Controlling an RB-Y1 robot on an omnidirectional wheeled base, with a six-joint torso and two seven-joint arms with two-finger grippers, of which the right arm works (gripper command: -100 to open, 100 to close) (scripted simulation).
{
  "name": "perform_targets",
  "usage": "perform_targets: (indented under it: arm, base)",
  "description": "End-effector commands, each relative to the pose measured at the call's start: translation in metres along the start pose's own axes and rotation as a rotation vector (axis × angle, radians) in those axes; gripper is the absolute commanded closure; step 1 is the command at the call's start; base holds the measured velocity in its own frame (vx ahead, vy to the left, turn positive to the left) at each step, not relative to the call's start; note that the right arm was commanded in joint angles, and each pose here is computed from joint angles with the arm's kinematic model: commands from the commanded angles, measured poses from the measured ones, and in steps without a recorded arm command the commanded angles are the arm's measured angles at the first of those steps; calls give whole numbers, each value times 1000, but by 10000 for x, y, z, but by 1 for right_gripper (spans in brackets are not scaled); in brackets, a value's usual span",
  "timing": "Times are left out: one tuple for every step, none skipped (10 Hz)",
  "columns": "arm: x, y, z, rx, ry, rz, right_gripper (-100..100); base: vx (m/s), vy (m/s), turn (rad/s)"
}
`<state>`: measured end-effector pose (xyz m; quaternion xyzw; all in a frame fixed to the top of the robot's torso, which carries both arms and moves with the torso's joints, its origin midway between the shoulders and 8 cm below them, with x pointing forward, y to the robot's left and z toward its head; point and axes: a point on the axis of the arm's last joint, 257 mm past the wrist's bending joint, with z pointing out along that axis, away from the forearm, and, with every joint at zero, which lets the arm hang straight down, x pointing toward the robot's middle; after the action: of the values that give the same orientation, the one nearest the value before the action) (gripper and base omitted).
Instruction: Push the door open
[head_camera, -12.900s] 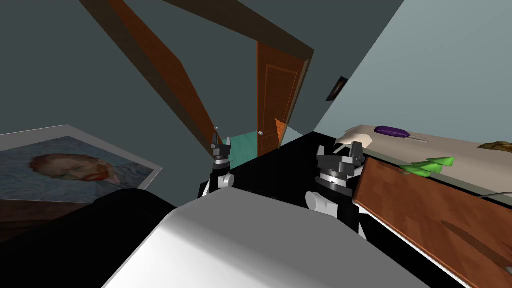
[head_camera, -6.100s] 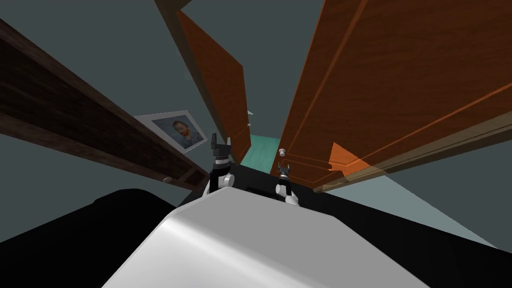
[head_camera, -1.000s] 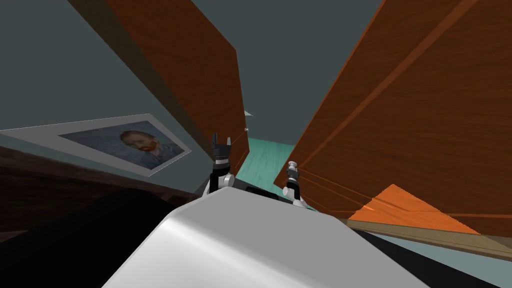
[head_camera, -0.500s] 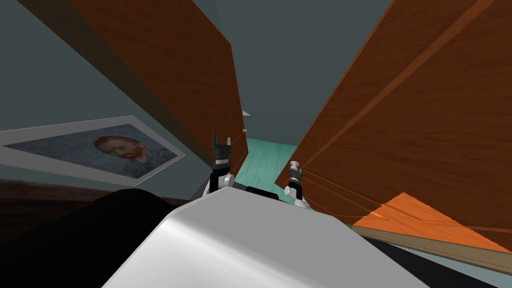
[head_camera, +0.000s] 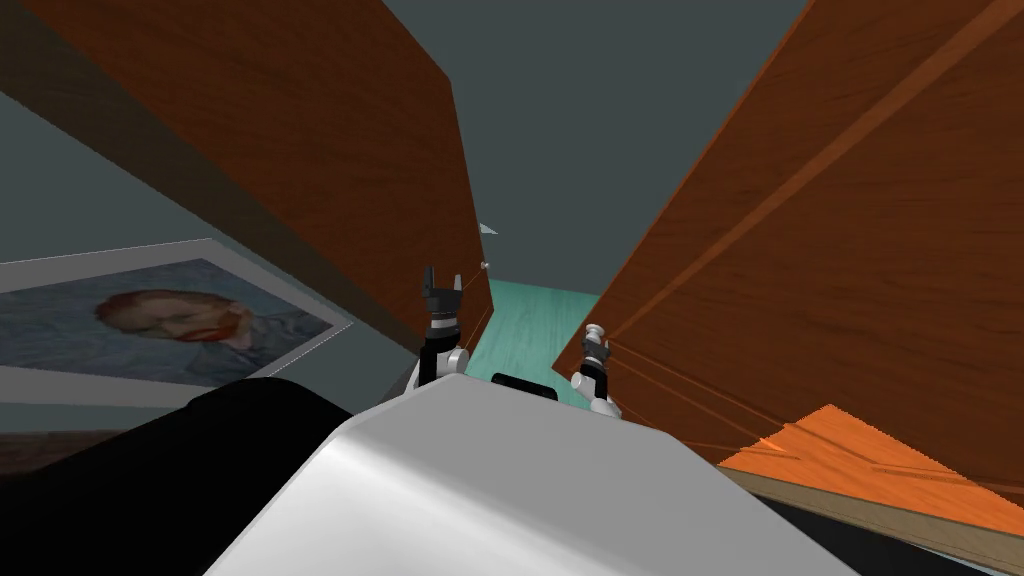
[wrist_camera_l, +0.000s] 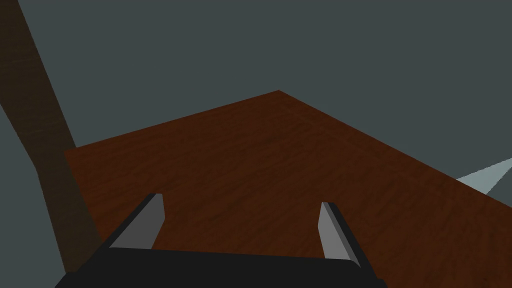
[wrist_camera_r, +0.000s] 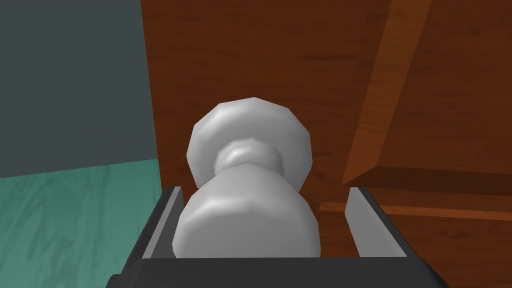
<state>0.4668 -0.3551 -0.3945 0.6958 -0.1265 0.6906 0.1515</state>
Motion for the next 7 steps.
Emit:
perform_targets:
  arm:
    - [58,225,54,-47,15,1,100]
    - [54,279,59,-63,13,5,100]
    - [-110,312,-25,-64,-26,-10,100]
    - [-49,299,7,-64,-12,-4,100]
    - [54,279,59,-63,13,5,100]
    - [44,373,62,-92,9,13,100]
    - [38,409,61,-104,7,17,100]
  base:
    - [196,63,-49]
    - [209,31,-60]
    - [151,-2,-10]
    - [46,-9,4]
    - [-14,-8,16]
    - [131,13,-102]
    - [222,53,-95]
